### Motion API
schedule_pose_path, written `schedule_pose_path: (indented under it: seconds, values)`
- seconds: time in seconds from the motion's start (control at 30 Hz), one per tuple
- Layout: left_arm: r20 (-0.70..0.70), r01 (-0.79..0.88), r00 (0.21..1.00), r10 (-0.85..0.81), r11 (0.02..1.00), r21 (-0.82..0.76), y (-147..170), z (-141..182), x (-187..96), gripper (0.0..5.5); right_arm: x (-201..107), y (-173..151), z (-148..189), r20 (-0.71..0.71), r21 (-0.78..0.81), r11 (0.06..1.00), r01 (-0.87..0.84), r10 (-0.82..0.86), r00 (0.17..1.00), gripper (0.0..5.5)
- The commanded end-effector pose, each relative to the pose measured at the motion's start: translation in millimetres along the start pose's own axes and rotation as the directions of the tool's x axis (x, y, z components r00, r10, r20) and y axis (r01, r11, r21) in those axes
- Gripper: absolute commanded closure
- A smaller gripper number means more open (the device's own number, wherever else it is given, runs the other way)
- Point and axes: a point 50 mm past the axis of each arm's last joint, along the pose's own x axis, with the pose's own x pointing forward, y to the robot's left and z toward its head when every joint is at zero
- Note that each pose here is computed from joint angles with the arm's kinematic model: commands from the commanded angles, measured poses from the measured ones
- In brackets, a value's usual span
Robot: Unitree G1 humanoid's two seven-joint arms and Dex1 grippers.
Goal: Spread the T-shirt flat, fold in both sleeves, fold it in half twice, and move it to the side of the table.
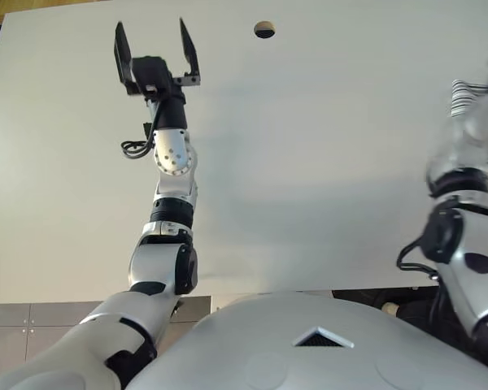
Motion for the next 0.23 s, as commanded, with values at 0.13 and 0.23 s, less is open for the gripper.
schedule_pose_path:
  seconds: [0.13, 0.23]
  values:
    - [0.005, 0.027, 1.000, -0.027, 1.000, -0.005, -30.0, -5.3, -21.6, 0.58, -81.1, 101.3, -1.4, 0.051, -0.081, 0.885, -0.458, 0.463, 0.885, 1.89]
    - [-0.006, -0.024, 1.000, 0.025, 0.999, 0.029, -19.1, -10.6, -32.6, 0.58, -92.8, 91.8, -7.4, 0.044, -0.051, 0.897, -0.438, 0.441, 0.897, 1.31]
